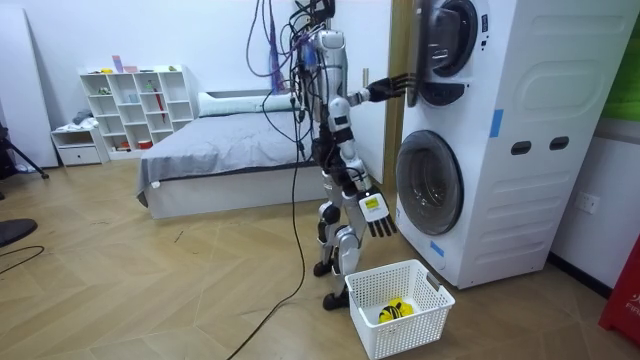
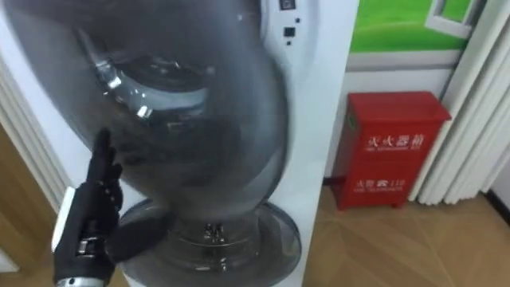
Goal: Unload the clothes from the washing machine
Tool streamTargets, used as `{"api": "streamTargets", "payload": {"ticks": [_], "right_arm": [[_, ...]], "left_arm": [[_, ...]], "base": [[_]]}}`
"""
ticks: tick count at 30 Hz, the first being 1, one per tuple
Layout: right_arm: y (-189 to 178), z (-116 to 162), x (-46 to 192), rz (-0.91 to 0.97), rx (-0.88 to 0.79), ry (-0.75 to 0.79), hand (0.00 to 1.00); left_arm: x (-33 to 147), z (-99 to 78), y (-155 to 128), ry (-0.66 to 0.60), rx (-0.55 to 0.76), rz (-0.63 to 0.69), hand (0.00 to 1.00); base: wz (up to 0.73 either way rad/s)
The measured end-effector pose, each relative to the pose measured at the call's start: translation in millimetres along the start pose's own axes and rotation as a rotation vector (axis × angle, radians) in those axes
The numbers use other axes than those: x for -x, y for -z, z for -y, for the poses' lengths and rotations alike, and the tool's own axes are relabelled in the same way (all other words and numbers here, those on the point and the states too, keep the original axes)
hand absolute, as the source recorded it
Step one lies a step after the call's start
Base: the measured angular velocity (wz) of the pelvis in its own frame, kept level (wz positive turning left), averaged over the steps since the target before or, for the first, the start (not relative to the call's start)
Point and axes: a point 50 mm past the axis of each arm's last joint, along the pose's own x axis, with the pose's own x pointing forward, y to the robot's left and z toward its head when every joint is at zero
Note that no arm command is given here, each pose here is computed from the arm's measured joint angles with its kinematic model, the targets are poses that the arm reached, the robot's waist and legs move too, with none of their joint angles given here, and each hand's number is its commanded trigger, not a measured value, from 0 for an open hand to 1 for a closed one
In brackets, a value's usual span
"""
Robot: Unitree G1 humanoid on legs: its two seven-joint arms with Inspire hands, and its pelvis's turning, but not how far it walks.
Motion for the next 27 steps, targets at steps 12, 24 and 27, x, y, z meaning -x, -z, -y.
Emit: {"api": "streamTargets", "payload": {"ticks": [12,24,27], "right_arm": [[-19,-13,-3,0.074,0.098,-0.055,0.0],[18,8,8,-0.033,-0.014,-0.007,0.0],[35,19,13,-0.103,-0.039,0.017,0.0]], "left_arm": [[-7.7,20.3,11,0.21,-0.151,0.044,0.0],[144.7,-106.4,174,-0.155,-0.461,-1.112,0.0],[221.1,-131.3,168,-0.316,-0.515,-1.379,0.0]], "base": [[-0.1],[-0.22],[-0.08]]}}
